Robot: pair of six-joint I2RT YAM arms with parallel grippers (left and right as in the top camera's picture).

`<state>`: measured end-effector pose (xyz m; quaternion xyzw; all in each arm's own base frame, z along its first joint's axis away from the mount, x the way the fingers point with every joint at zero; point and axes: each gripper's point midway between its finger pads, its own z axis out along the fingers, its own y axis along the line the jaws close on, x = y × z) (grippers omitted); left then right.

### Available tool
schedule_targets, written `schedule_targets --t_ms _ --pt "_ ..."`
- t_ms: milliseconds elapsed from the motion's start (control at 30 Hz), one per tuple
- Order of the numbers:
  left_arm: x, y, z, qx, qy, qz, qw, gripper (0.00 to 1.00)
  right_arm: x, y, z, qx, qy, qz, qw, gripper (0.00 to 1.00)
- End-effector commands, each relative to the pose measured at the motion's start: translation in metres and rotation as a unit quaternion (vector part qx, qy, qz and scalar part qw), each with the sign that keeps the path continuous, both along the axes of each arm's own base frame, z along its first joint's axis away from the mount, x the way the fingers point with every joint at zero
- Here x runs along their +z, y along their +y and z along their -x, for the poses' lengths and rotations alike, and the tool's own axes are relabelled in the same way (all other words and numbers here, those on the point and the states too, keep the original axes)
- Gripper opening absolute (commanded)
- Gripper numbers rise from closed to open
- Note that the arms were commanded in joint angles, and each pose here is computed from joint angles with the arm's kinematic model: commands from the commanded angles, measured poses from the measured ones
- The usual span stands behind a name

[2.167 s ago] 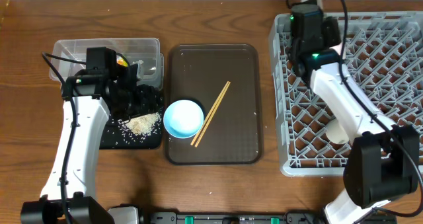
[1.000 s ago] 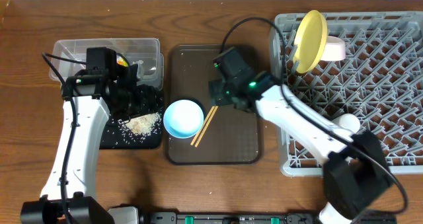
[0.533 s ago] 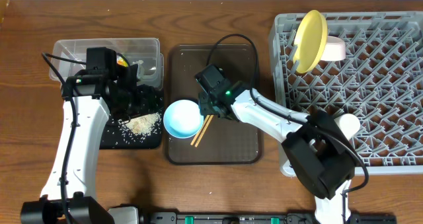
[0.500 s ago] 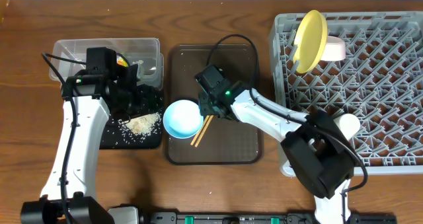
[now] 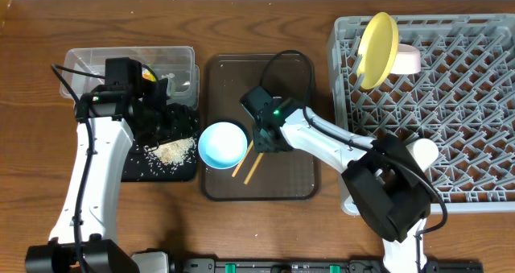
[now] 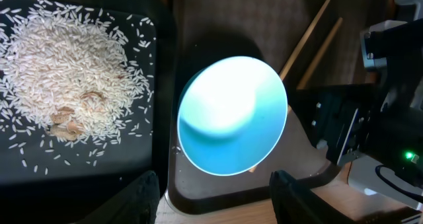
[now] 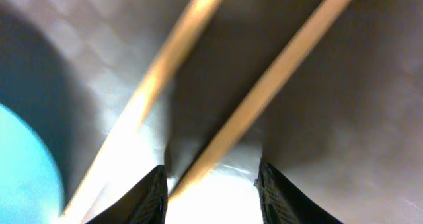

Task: Sort waste into correct bins and load items into the dishwasher rack
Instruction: 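Reach the right gripper to the chopsticks and grasp one, then carry the chopstick to the rack's left edge and release it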

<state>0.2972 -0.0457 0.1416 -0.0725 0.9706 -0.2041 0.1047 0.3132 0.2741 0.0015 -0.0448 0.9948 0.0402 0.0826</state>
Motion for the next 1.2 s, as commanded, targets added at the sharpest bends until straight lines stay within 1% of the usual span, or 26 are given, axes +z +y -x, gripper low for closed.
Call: schedule_targets --t_ms 0,100,133,167,233,267,367,500,667,767,933,1067,1167 --pt "0.004 0.001 -0.001 -0.001 -0.005 -0.004 1.000 0.57 -0.009 -0.021 -0.001 -0.015 0.009 0.032 0.999 0.44" --pt "0.004 0.001 -0.001 -0.001 -0.005 -0.004 1.000 0.57 -0.010 -0.034 -0.001 -0.023 0.022 0.042 0.999 0.42" --pt "0.004 0.001 -0.001 -0.001 -0.006 -0.004 1.000 0.57 -0.010 -0.037 0.000 -0.026 0.028 0.043 0.998 0.36" --pt "0.004 0.001 -0.001 -0.001 -0.006 -0.004 1.000 0.57 -0.010 -0.039 0.001 -0.029 0.033 0.043 0.998 0.26" --pt "0.004 0.001 -0.001 -0.001 -0.006 -0.004 1.000 0.57 -0.010 -0.041 0.003 -0.032 0.044 0.040 0.998 0.17" --pt "0.004 0.001 -0.001 -0.001 -0.006 -0.004 1.000 0.57 -0.011 -0.043 0.004 -0.034 0.049 0.040 0.997 0.14" --pt "0.004 0.001 -0.001 -0.001 -0.006 -0.004 1.000 0.57 -0.011 -0.042 0.006 -0.034 0.055 0.037 0.997 0.11" --pt "0.004 0.001 -0.001 -0.001 -0.006 -0.004 1.000 0.57 -0.011 -0.040 0.008 -0.032 0.058 0.033 0.997 0.02" --pt "0.004 0.001 -0.001 -0.001 -0.006 -0.004 1.000 0.57 -0.010 -0.038 0.008 -0.032 0.061 0.027 0.997 0.01" --pt "0.004 0.001 -0.001 -0.001 -0.006 -0.004 1.000 0.57 0.000 -0.033 0.006 -0.011 0.063 0.003 0.998 0.01" --pt "0.004 0.001 -0.001 -0.001 -0.006 -0.004 1.000 0.57 0.045 -0.037 -0.006 0.025 0.032 -0.038 0.998 0.01" --pt "0.004 0.001 -0.001 -0.001 -0.006 -0.004 1.000 0.58 0.089 -0.064 -0.015 0.043 -0.005 -0.047 0.998 0.01" --pt "0.004 0.001 -0.001 -0.001 -0.006 -0.004 1.000 0.58 0.113 -0.091 -0.017 0.043 -0.022 -0.047 0.998 0.01"
